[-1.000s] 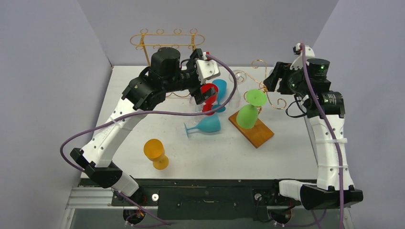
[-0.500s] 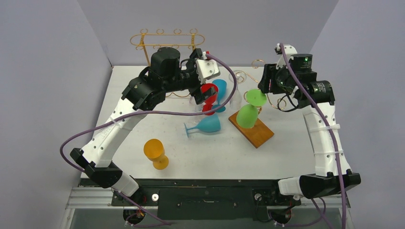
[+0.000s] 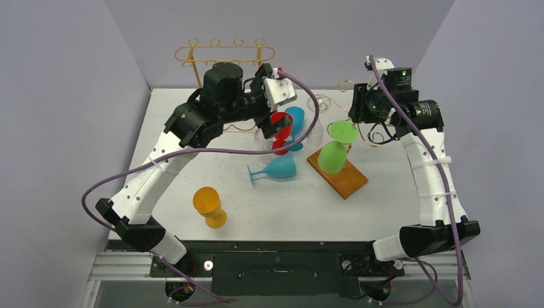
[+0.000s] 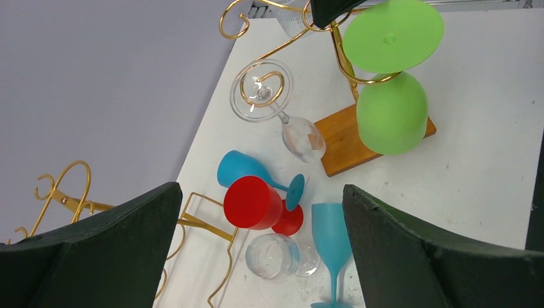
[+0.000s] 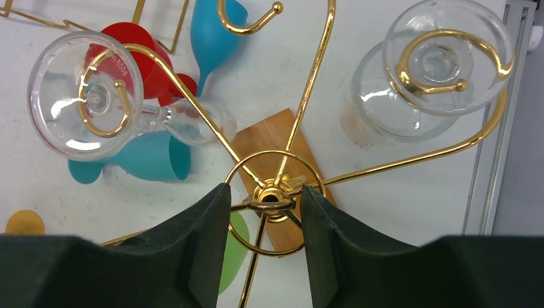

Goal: Place the wine glass upside down on the wine glass rack
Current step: Adjust the wine rack at the center of the board.

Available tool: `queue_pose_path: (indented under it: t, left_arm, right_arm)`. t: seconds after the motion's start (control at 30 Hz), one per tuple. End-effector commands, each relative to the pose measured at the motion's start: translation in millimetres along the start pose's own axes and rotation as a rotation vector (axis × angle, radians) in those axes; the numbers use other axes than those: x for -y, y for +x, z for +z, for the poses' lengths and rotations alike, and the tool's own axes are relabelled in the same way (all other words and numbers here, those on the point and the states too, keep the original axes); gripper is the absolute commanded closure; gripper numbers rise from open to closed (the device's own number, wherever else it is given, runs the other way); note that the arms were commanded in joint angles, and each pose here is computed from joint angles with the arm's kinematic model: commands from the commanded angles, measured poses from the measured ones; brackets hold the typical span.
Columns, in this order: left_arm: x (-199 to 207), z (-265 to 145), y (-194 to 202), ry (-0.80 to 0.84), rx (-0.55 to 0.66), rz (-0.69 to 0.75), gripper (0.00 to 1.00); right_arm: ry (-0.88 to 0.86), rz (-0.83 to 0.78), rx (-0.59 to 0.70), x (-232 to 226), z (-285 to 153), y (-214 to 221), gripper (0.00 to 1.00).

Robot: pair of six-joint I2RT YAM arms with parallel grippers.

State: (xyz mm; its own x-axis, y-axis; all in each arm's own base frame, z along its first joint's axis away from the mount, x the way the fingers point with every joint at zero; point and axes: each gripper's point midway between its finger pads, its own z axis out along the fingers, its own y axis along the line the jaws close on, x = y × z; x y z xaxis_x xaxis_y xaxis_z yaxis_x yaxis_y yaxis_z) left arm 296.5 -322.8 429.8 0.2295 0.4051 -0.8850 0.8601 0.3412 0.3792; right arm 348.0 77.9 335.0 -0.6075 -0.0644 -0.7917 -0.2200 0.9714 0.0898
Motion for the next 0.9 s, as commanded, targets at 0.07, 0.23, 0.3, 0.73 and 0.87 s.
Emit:
queue_pose_path:
  t: [0.07, 0.23, 0.3, 0.73, 0.87]
  left_arm:
    - [-9, -5, -20, -0.036, 0.047, 0.010, 0.06]
    - [-10, -4, -22, -0.034, 0.052, 0.010, 0.06]
    - [-10, -4, -23, -0.035, 0.054, 0.011, 0.06]
    - [-9, -9, -24, -0.038, 0.058, 0.024, 0.06]
    - [-7, -7, -23, -0.031, 0.060, 0.020, 0.06]
  right_arm:
    - [0.028, -0.014, -0.030, 2, 4, 0, 0.60]
    - [0.028, -0.003, -0.053, 2, 12, 3, 0.62]
    - [0.022, 0.001, -0.068, 1, 17, 5, 0.65]
    - [0.031, 0.001, -0.114, -3, 21, 14, 0.63]
    - [0.074, -0.002, -0.107, 3, 11, 14, 0.59]
